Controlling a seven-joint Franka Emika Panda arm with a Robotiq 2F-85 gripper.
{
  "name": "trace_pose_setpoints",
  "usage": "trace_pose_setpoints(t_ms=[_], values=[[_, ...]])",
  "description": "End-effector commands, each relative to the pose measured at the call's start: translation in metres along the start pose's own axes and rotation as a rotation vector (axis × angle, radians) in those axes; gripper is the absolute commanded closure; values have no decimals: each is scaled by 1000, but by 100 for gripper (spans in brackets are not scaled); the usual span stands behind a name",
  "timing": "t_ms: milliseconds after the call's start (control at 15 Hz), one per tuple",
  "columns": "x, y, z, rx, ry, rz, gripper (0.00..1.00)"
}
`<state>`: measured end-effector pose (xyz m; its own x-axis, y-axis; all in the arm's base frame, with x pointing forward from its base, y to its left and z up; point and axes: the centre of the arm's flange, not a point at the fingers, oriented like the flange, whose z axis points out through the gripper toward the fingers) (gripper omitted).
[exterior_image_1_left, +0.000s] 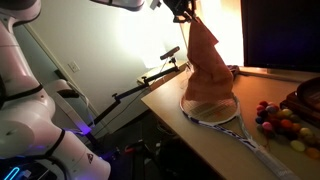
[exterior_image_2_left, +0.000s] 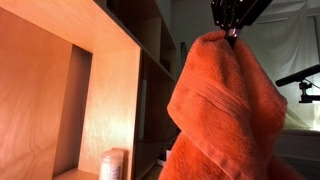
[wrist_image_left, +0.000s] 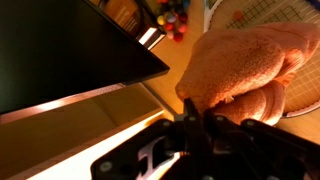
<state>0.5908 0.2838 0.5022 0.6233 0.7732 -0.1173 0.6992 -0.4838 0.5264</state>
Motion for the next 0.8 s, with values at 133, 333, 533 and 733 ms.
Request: trace_pose_setpoints(t_ms=[133,333,533,733], values=[[10,42,-35,-100,27,70,95],[15,63,-50,-132,71,74,95],[28,75,-59,-171,103,59,96],[43,73,-55,-140,110,36,96]])
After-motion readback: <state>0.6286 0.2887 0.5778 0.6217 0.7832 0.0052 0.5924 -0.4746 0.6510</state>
